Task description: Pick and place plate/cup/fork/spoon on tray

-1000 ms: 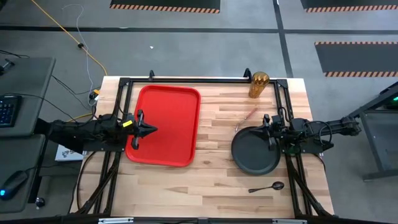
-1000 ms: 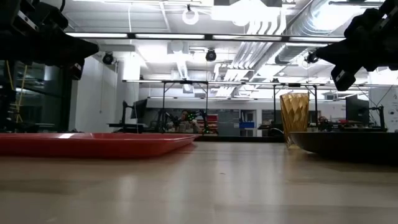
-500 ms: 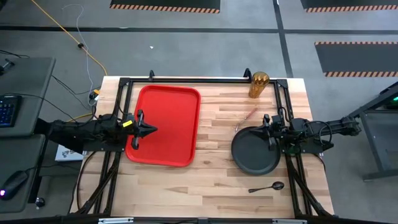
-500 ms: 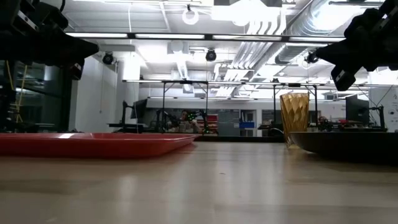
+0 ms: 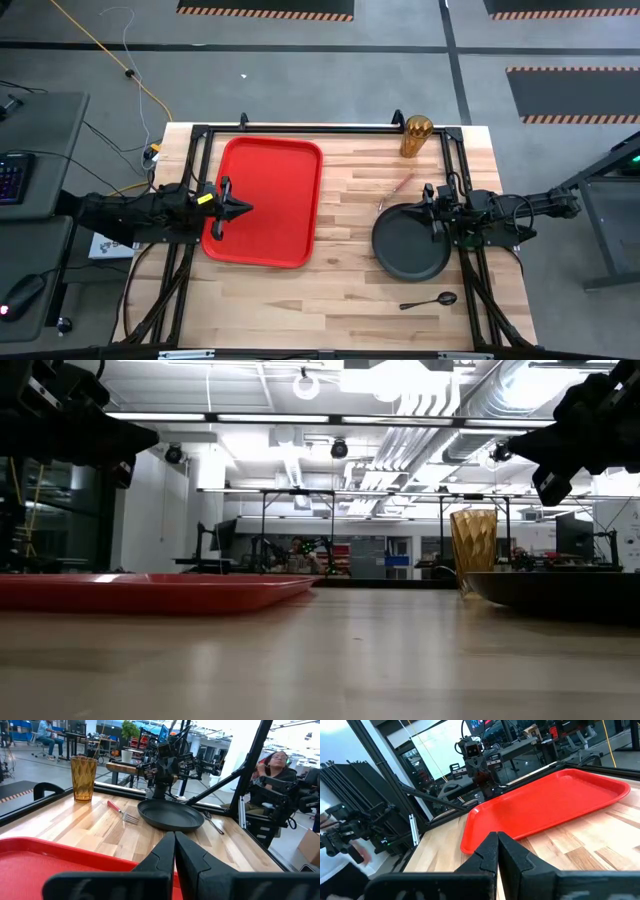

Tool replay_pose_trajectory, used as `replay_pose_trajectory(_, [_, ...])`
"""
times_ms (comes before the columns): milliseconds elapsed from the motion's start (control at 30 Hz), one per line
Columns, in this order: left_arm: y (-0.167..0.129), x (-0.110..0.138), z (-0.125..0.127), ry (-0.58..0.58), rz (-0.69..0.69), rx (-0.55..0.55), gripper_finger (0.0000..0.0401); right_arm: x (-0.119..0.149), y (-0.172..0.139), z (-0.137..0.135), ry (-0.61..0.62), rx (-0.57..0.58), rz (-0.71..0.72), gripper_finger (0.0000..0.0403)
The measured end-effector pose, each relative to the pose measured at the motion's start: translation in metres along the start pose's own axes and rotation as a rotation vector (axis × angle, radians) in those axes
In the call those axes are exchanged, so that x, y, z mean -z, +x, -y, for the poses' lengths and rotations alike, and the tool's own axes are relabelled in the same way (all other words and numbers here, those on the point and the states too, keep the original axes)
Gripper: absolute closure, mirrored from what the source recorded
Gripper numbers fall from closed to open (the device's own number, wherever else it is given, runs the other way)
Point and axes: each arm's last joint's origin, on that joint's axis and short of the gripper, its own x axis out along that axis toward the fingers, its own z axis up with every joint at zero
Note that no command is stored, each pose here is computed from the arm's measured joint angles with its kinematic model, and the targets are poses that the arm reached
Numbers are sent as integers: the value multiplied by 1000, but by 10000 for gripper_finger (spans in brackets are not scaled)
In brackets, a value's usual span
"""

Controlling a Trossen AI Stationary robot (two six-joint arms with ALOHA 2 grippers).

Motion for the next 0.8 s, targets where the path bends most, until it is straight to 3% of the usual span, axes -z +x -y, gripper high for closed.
replay_pose_trajectory(633, [0,-1,0,0,8,2,398,0,0,0,0,0,0,402])
replay_pose_trajectory(800, [-1,-14,2,-16,147,24,398,0,0,0,0,0,0,402])
